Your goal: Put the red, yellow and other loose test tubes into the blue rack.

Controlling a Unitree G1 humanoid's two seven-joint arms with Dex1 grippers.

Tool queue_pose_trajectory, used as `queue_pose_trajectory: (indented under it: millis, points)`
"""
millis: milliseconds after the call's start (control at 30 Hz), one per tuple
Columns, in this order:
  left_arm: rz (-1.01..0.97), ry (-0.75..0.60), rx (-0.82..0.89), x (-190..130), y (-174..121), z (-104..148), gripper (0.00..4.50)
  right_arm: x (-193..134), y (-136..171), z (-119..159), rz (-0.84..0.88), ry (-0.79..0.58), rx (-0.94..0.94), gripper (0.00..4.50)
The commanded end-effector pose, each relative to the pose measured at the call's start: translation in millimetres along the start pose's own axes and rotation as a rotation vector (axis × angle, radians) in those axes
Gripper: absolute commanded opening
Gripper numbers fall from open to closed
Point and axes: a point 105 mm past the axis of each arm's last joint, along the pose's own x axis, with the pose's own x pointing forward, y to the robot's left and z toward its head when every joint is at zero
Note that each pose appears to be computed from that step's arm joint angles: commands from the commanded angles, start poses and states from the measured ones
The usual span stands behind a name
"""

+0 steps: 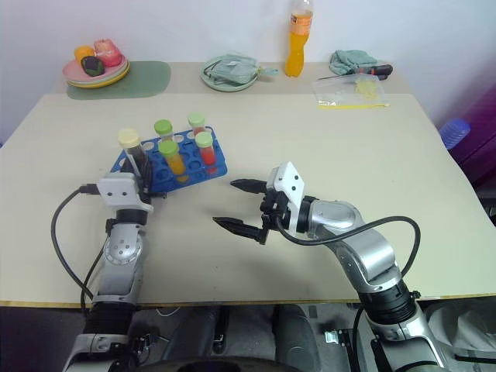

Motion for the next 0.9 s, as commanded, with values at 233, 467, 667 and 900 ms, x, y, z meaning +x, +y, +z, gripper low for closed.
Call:
queue_pose_trajectory:
  millis: [233,467,667,900]
  points:
    - [0.031,-0.034,0.028,0,6,8,2.84,-1,4,13,0.016,-0.042,-0.038,4.5]
    - [-0.047,-0.008,0.025,-25,46,36,4.35,-20,-13,23,-0.024,-0.022,-0.067,4.5]
    - [-0.335,0.271,0.175,-86,102,51,4.35,-104,-62,3,-0.275,0.168,-0.064,4.5]
    - [-0.399,0.349,0.173,-86,112,49,4.35,-148,-73,-12,-0.373,0.234,-0.035,4.5]
